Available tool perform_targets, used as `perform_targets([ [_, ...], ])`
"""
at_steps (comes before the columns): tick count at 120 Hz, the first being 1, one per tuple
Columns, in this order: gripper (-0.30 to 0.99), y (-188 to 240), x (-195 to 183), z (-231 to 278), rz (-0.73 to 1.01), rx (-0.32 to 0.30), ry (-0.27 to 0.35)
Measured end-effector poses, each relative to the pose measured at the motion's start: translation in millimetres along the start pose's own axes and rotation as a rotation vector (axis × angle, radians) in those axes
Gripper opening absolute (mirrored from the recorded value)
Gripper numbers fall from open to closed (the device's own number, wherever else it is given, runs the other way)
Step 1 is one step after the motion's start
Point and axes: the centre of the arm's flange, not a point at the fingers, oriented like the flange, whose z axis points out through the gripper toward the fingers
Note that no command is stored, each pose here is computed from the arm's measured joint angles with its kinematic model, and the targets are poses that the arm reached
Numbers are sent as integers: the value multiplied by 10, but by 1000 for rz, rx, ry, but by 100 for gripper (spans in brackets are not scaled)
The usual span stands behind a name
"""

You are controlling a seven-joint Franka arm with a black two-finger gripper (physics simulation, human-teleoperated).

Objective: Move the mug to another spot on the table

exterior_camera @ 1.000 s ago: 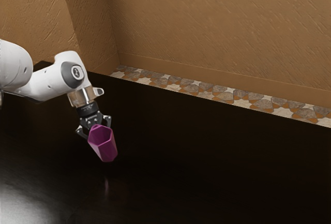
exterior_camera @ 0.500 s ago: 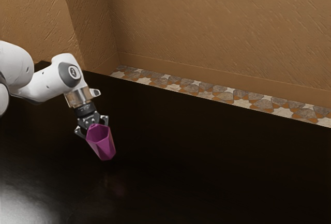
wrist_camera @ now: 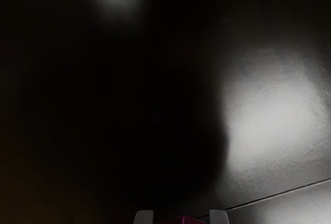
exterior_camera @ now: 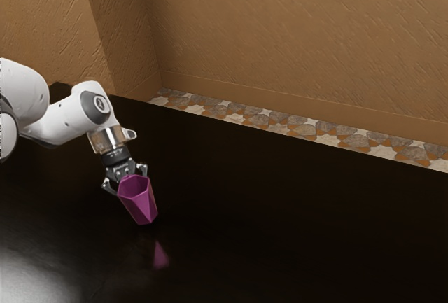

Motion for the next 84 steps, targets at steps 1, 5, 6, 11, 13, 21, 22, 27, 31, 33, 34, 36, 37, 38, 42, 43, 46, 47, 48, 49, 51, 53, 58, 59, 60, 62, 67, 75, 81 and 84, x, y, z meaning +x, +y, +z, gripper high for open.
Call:
perform_targets([
  [1,-9,-1,4,6,-1,1,-1],
  [5,-9,-5,16,27,-7,3,-6],
  [6,-9,-6,18,31,-8,3,-7],
  [11,-9,-10,29,52,-13,5,-11],
  [13,-9,-11,32,58,-15,6,-13],
  [21,-9,-14,42,77,-21,8,-17],
  [22,-9,-15,43,80,-22,9,-18],
  [27,-9,-18,52,93,-26,10,-20],
  [31,-9,-19,57,102,-29,12,-22],
  [33,-9,-19,59,103,-30,12,-22],
  [34,-9,-19,59,104,-31,12,-22],
  [36,-9,-18,59,105,-31,12,-23],
  [37,-9,-18,59,106,-32,12,-23],
  [38,-9,-18,59,106,-32,12,-23],
  [42,-9,-19,60,109,-34,13,-24],
  [43,-9,-19,60,109,-34,13,-24],
  [46,-9,-19,60,109,-35,13,-24],
  [47,-9,-19,60,109,-36,13,-24],
  [48,-9,-18,60,109,-36,13,-24],
  [49,-9,-19,60,110,-36,13,-24],
  [51,-9,-19,60,112,-37,13,-25],
  [53,-9,-20,60,112,-38,13,-25],
  [58,-8,-21,61,111,-39,13,-25],
  [59,-6,-21,61,109,-40,13,-25],
  [60,-4,-21,60,108,-40,12,-25],
  [62,0,-21,60,106,-41,11,-25],
  [67,9,-17,54,103,-41,6,-26],
  [75,24,-12,48,100,-41,0,-27],
  [81,33,-8,41,98,-41,-3,-28],
  [84,37,-6,39,97,-41,-5,-28],
])
